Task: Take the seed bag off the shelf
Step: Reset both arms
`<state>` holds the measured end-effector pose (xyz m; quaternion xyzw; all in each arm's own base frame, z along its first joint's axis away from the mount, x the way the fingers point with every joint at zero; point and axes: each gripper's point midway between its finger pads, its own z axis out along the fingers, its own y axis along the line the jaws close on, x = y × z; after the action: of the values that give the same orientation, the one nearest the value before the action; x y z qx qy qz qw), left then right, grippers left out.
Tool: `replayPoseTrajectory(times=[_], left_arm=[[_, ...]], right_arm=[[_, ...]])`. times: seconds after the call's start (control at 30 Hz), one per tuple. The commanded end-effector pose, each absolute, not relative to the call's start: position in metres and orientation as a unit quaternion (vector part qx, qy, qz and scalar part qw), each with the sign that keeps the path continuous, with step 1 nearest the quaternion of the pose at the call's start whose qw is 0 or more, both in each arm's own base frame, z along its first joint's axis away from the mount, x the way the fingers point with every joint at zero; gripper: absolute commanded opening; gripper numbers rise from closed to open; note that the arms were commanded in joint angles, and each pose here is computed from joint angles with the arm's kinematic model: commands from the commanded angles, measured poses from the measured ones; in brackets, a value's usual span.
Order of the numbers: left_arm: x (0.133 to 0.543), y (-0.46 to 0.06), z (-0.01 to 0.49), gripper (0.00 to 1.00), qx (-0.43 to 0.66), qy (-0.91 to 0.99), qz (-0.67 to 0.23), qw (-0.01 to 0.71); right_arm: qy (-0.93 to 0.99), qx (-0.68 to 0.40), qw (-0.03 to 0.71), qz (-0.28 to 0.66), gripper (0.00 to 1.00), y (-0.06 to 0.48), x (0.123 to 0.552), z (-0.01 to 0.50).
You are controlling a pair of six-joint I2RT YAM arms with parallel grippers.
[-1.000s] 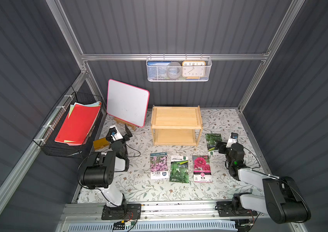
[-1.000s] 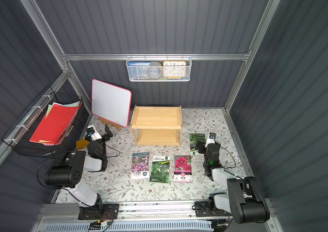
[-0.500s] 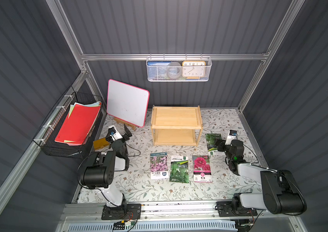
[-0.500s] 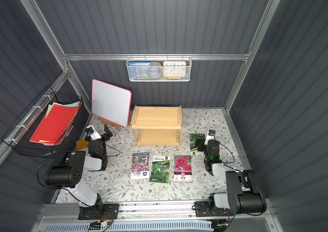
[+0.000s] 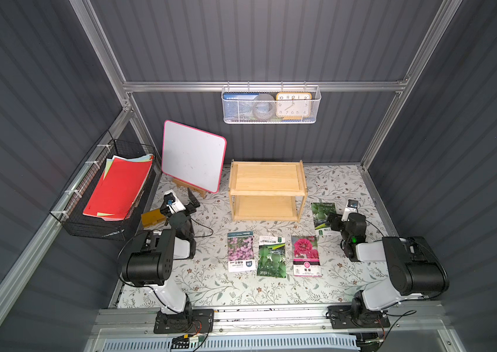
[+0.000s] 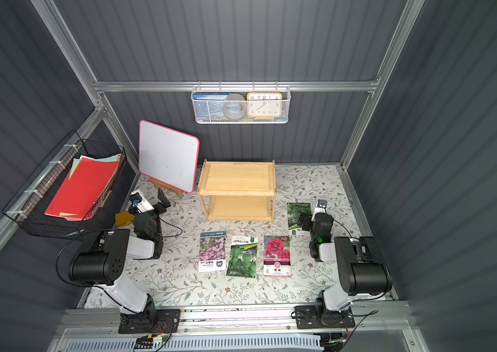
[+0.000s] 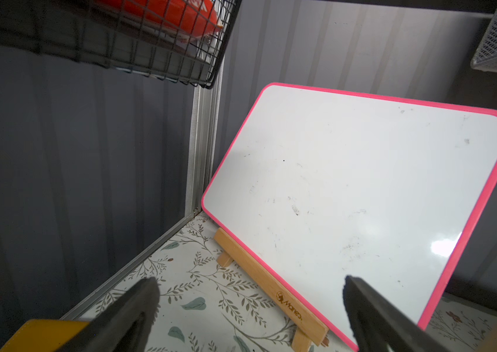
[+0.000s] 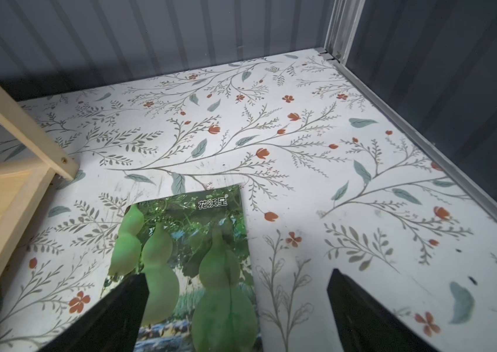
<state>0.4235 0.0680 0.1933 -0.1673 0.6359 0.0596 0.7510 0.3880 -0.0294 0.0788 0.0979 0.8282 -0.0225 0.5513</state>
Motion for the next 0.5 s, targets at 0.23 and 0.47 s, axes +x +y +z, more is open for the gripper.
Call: replayPoseTrajectory(times=[0.23,0.47], left_arm=[[0.4237,0.0705,0.204,1.0,-0.175,0.623,0.057,0.76],[0.4236,0.0703,0.2038,1.0,-0.175,0.623,0.057,0.76]], right_arm=[[0.814,0.099,0.573,-0.019,0.99,-0.0278,0.3959,0.0955],[0.808,0.083,0.583,-0.01,0.99,-0.0222,0.3979,0.0952]])
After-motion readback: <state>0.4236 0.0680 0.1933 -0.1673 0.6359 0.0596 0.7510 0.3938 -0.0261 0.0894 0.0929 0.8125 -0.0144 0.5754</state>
